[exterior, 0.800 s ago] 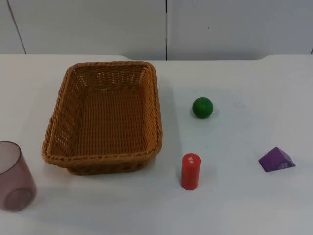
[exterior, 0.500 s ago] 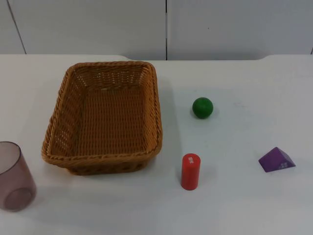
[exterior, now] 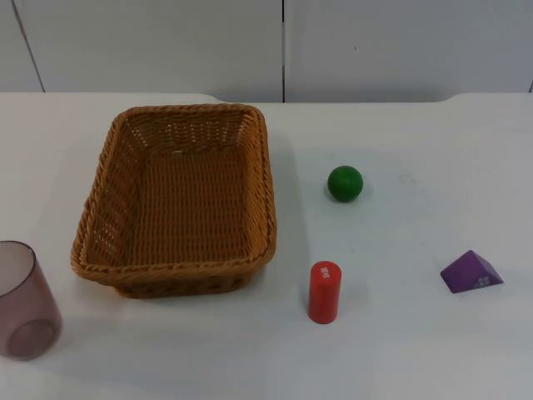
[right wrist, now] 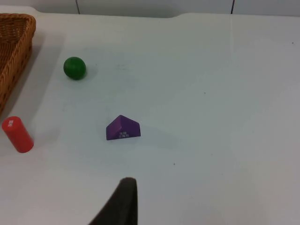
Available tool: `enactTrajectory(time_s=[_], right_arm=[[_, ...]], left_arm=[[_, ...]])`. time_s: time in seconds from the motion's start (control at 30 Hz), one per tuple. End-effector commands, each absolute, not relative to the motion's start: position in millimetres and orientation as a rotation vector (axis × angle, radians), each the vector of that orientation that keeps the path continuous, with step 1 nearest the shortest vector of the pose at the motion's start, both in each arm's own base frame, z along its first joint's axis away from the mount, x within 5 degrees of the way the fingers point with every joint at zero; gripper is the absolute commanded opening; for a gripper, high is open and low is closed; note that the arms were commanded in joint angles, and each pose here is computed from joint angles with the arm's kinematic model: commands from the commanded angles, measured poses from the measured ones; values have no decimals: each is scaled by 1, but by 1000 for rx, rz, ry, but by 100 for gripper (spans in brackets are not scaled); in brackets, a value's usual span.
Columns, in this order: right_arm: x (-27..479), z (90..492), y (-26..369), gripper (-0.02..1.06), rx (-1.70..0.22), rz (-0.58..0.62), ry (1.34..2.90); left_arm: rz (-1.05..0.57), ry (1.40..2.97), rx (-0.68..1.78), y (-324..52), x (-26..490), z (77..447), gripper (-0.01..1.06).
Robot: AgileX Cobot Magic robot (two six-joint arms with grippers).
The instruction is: Pick up the basket with the left hand and place the triangular block into the basket with the right hand.
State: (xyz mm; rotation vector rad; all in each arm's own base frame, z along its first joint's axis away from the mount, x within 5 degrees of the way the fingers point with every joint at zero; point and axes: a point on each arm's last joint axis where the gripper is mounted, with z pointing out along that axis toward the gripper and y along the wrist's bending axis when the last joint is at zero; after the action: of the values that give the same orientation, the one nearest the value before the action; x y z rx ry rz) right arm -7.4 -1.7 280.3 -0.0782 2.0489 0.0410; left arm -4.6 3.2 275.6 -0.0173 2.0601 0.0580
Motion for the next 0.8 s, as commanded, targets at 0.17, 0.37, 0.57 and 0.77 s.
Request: enactTrajectory(time_s=[0.17,0.37,0.57,0.77], right_arm=[[-10,286,-3,105,-44,52,2025],[1,331,-4,105,0,40,1998],[31,379,-5,105,25,4,1976],[67,396,-3,105,22,-5,2017]], left_arm=[[59,2046,-54,5,-7,279,105],[86,1934,-132,11,30,336,105],[25,1992,-110,6,94,373,105],[-54,2063,-119,2,140,379,105]])
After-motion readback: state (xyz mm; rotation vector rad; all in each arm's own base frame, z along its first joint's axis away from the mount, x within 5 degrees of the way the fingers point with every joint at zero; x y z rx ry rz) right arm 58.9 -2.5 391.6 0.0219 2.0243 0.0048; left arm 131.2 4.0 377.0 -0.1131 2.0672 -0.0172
